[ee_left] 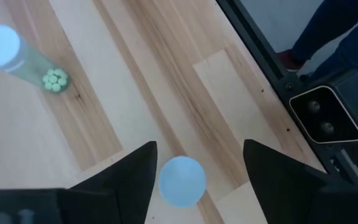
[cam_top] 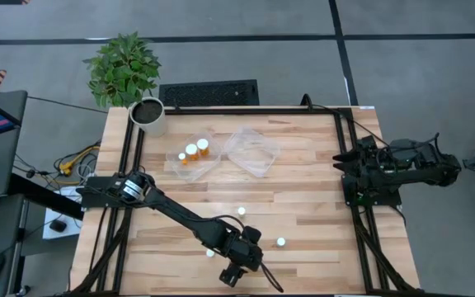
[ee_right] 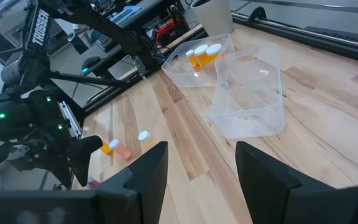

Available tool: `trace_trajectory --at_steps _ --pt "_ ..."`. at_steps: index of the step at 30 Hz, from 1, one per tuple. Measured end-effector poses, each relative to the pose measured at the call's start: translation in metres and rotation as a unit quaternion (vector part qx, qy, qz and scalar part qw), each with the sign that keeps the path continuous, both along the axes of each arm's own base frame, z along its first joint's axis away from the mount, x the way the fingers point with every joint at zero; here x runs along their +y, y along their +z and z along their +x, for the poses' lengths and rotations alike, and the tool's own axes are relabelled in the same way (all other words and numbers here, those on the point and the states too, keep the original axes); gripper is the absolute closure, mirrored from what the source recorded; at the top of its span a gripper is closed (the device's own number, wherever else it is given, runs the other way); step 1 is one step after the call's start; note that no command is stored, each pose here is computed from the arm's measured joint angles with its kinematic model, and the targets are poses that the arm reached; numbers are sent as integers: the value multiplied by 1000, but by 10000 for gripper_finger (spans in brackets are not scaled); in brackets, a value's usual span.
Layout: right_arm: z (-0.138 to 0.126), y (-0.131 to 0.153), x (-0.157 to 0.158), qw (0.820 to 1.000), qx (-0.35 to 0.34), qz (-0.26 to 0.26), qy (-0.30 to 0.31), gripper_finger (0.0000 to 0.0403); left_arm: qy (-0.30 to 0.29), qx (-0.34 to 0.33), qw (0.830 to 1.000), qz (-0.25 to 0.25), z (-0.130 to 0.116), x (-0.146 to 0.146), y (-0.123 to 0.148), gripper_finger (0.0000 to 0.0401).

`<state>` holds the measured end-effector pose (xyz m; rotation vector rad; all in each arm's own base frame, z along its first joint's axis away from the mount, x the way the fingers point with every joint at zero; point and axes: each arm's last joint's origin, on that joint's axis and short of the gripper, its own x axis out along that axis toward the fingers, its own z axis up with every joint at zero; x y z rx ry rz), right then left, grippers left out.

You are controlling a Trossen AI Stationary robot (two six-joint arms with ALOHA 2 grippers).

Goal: Pick and place medicine bottles into bin by pill shape (circle, oval)
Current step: Put the small blue capsule bottle into the left transparent bin

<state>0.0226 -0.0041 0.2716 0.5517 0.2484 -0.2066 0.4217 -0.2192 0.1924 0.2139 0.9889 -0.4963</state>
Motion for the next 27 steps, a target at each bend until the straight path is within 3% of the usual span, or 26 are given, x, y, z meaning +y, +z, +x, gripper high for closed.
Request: trace_trajectory --at_steps 17,27 --pt "0 0 0 1000 0 1 0 202 -8 7 1000 3 3 14 -10 174" --pt "0 0 0 1000 0 1 -1 202 -15 14 1000 0 3 17 -10 260"
